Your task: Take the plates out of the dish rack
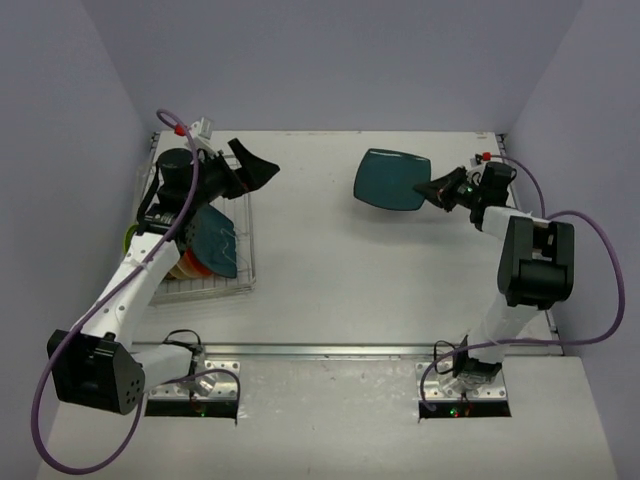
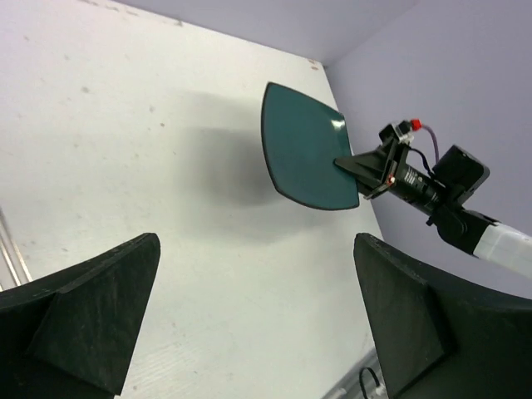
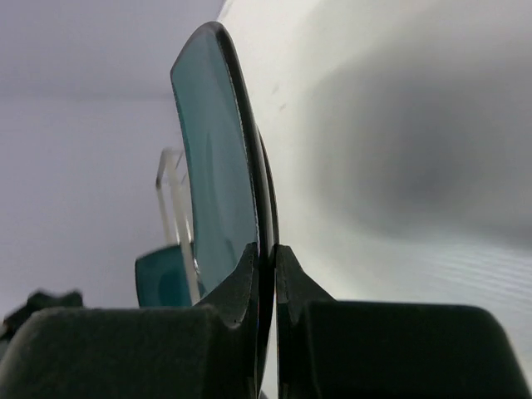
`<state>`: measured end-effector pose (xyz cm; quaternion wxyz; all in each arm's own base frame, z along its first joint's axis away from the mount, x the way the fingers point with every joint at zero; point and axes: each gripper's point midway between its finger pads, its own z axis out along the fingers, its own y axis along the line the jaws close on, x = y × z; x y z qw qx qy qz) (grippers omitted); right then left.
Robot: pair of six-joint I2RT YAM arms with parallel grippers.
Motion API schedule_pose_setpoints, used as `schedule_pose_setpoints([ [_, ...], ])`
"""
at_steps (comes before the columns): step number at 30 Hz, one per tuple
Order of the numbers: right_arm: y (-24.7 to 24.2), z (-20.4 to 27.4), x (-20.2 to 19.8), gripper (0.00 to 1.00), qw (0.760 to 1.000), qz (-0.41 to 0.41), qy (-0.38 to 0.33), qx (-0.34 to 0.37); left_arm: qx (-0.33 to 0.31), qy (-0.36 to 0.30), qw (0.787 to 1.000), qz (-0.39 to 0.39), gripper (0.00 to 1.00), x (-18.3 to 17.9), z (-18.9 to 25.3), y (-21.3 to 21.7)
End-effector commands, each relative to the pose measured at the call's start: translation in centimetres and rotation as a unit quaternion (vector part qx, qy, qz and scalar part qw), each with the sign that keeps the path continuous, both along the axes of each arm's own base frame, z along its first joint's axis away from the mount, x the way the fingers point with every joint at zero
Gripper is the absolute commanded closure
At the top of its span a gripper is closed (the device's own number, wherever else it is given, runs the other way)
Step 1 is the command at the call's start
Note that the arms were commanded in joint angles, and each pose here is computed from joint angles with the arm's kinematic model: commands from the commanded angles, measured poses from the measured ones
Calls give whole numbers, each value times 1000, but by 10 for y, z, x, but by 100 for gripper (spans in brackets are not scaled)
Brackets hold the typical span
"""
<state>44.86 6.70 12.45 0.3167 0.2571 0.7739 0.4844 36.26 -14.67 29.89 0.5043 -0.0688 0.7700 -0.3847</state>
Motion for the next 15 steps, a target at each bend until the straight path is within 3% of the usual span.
schedule_pose_setpoints([
  [1, -30, 25, 49, 100, 998, -37, -57, 13, 43, -23, 998, 36, 0, 14, 10, 18],
  [8, -86, -2, 109, 100, 995, -67, -66, -29, 62, -14, 997, 54, 0, 21, 1, 30],
  [15, -120, -38, 127, 100, 989, -128, -42, -56, 90, 3, 993, 72, 0, 23, -17, 43],
])
